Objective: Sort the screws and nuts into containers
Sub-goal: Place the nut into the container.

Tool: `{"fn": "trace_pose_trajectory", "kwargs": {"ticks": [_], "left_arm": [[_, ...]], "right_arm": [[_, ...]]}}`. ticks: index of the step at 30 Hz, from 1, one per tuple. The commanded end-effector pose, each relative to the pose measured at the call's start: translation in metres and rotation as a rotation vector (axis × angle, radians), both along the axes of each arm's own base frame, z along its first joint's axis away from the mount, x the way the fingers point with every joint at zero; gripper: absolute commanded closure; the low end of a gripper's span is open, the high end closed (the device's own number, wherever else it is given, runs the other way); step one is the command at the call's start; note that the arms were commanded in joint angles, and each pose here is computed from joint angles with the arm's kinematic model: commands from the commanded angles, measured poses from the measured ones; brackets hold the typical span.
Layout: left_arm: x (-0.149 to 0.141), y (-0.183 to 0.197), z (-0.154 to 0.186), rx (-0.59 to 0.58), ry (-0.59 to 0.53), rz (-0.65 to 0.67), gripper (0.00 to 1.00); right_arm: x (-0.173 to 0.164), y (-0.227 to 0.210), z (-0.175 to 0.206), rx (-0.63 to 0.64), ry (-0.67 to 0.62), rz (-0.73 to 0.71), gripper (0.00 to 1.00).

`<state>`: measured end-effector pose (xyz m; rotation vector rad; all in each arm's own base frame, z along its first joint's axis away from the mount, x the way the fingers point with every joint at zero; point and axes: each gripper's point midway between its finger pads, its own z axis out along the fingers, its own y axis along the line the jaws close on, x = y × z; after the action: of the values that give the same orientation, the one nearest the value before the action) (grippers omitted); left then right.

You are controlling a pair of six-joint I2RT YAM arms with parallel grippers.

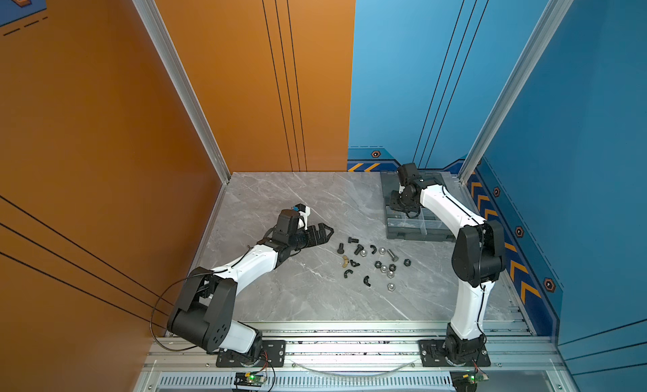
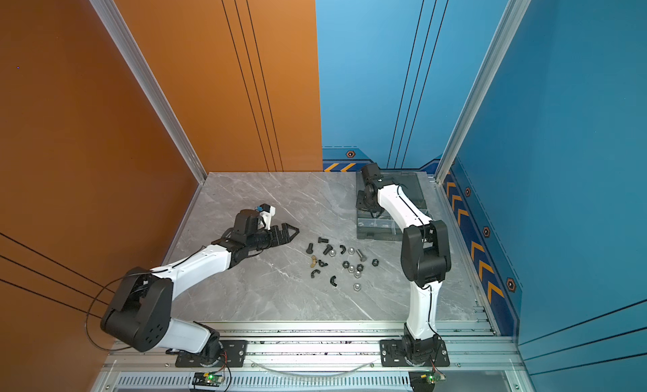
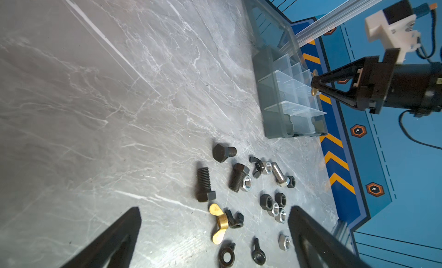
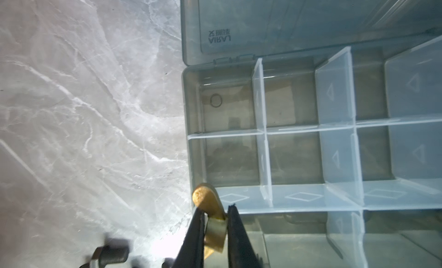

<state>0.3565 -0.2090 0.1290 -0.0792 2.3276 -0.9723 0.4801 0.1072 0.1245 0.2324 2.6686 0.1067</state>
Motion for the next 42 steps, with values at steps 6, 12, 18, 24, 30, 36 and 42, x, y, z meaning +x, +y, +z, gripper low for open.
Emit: {"fn": "trace_pose_trajectory", "kwargs": {"ticks": [6,12,18,24,30,36,42], "left_arm": [[0.004,-0.021,0.013,-0.053,-0.01,-0.053,0.02],[0.004,-0.026,0.011,-0.048,-0.005,-0.067,0.02],[0.004,-0.029,0.01,-0.047,0.001,-0.074,0.02],[0.003,-0.029,0.01,-0.041,0.001,-0.076,0.02],[0.004,-0.031,0.011,-0.046,0.001,-0.082,0.02],[0.004,-0.03,0.01,-0.073,0.036,-0.075,0.02],[-0.001,-0.019,0.001,-0.129,0.108,-0.041,0.02]], "right_arm": [[0.009,-0.03,-0.028,-0.116,0.067,-0.038,1.0],[0.018,-0.027,-0.031,-0.111,0.063,-0.036,1.0],[0.021,-0.026,-0.041,-0.118,0.076,-0.04,0.98],[0.023,-0.027,-0.038,-0.13,0.071,-0.044,0.72],[0.02,-0.024,-0.017,-0.111,0.051,-0.025,0.63],[-0.017,0.008,0.022,0.02,0.028,0.052,0.59],[-0.075,0.06,0.033,0.128,0.055,0.102,0.58]]}}
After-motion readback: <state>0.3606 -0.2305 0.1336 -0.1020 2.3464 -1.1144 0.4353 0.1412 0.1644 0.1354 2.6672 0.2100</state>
